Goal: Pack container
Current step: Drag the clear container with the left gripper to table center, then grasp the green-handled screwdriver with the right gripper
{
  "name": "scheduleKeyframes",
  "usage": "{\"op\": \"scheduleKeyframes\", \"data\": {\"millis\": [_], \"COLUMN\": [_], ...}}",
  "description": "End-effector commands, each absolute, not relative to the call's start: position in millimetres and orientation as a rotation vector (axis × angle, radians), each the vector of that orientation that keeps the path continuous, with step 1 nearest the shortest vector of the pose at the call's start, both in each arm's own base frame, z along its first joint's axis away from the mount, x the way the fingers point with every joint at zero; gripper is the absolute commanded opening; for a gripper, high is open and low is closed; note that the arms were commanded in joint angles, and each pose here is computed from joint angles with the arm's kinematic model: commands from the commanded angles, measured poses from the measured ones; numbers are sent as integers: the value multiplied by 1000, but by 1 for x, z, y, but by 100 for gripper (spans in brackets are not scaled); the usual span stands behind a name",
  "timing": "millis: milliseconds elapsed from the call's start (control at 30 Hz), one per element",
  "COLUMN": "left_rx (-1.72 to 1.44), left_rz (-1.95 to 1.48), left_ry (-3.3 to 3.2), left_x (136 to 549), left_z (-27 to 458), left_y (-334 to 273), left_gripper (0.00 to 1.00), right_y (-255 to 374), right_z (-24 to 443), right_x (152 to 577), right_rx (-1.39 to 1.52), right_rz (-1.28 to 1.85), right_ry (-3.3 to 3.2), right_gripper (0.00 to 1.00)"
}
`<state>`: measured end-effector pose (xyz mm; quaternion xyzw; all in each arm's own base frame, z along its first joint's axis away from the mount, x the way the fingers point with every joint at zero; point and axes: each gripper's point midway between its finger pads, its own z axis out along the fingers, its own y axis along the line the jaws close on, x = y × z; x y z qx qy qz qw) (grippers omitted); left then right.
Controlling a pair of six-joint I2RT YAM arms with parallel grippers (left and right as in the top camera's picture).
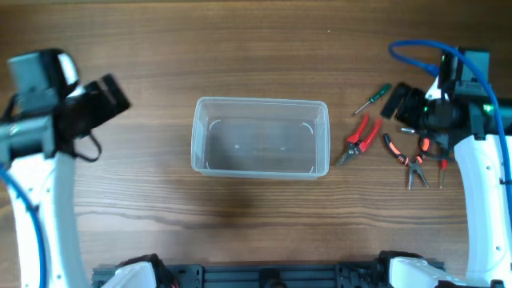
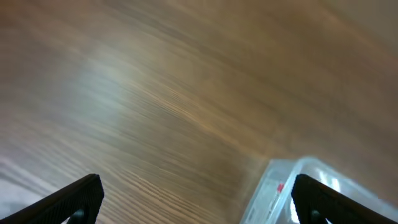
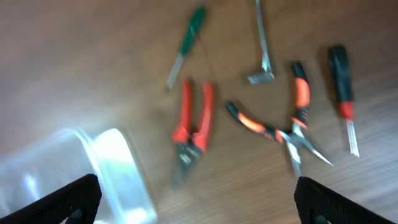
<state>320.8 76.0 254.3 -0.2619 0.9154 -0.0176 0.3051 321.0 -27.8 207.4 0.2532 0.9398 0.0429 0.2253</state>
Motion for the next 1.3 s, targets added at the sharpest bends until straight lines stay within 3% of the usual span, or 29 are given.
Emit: {"op": "scheduleKeyframes", "data": {"millis": [0, 267, 433, 600, 700, 833, 900, 967, 1067, 1267], "left_rx": [-776, -795, -800, -800, -800, -800, -800, -799, -798, -796], "left_rz": [-77, -76, -75, -75, -76, -76, -76, -80, -85, -95], "left_ry": [2393, 2458, 2473, 2473, 2474, 2474, 2473, 2473, 2474, 2476], "left_x": [319, 325, 326, 327, 327, 327, 327, 327, 327, 327], "left_z": [258, 238, 234, 233, 233, 233, 233, 234, 233, 233], "left_y": [83, 83, 84, 84, 84, 84, 84, 83, 82, 81], "left_gripper": [100, 100, 100, 100, 100, 100, 100, 100, 100, 100], "right_y": [-19, -1, -12, -31, -34, -57, -62, -70, -74, -50], "right_z": [183, 83, 59, 58, 69, 131, 193, 217, 201, 118], "right_x": [349, 400, 422, 429, 426, 439, 459, 461, 457, 465], "right_rx": [931, 1071, 1238, 1579, 1544, 1297, 1204, 1211, 1256, 1321], "right_rz": [258, 412, 427, 472, 415, 158, 223, 243, 220, 300], "right_ry": [2582, 2710, 2617, 2423, 2463, 2504, 2427, 2386, 2429, 2641], "right_gripper": [100, 100, 100, 100, 99, 100, 99, 100, 99, 100]}}
